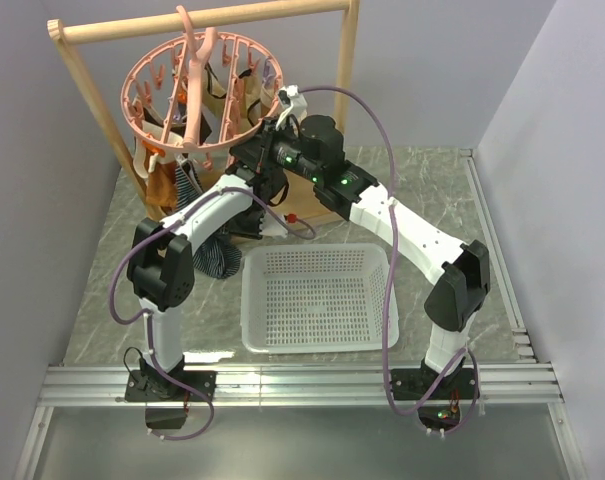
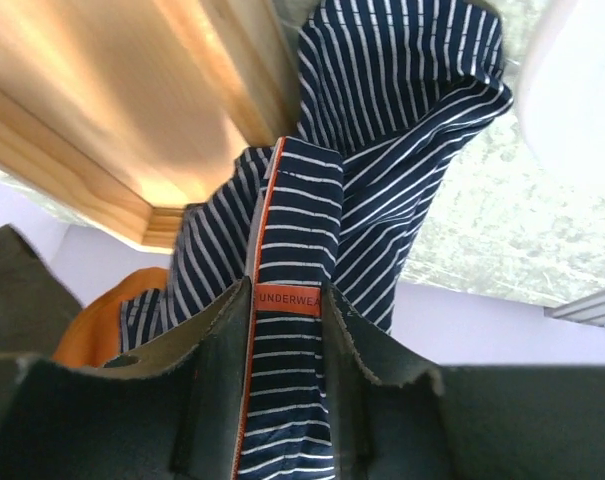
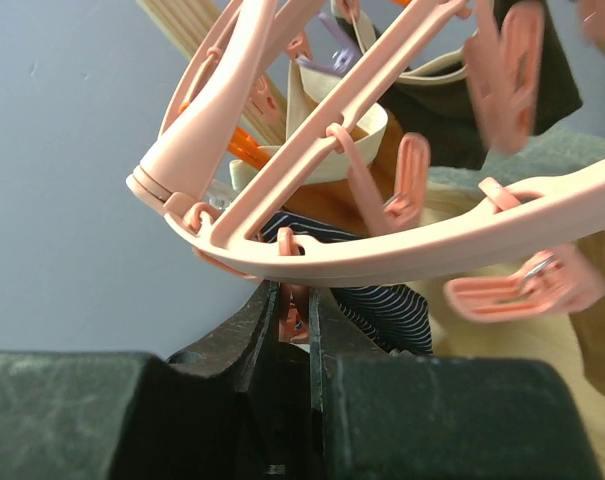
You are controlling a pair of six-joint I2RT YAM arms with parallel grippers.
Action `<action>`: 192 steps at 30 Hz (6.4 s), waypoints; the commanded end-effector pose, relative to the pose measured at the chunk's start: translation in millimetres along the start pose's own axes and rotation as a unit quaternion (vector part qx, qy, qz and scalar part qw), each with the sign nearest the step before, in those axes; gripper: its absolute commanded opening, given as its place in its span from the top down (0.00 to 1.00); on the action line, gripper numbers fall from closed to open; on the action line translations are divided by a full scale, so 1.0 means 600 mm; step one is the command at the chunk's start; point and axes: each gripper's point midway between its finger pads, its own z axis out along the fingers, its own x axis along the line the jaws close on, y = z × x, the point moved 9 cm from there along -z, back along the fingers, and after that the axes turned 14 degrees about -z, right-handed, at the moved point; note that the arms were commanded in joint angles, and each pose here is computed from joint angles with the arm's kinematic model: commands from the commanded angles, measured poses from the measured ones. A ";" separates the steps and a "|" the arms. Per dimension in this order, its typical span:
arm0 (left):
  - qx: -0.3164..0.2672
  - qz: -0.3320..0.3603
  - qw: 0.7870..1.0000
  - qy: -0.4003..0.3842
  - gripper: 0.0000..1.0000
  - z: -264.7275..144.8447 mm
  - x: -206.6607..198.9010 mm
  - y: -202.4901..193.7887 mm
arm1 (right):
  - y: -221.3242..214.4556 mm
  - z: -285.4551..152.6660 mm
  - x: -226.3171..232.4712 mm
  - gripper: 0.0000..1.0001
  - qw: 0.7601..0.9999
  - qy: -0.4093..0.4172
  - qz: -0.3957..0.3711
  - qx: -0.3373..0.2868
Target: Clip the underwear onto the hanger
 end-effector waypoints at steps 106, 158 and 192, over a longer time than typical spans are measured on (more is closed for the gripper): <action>-0.722 -0.110 0.420 0.540 1.00 -0.189 -0.126 -0.187 | 0.007 -0.032 -0.013 1.00 0.969 0.225 0.088 -0.047; -0.785 -0.144 0.393 0.458 1.00 -0.225 -0.093 -0.160 | 0.031 -0.026 0.010 1.00 0.942 0.293 0.138 -0.088; -0.765 -0.174 0.412 0.464 1.00 -0.219 -0.069 -0.163 | 0.030 -0.042 0.022 1.00 0.932 0.328 0.136 -0.071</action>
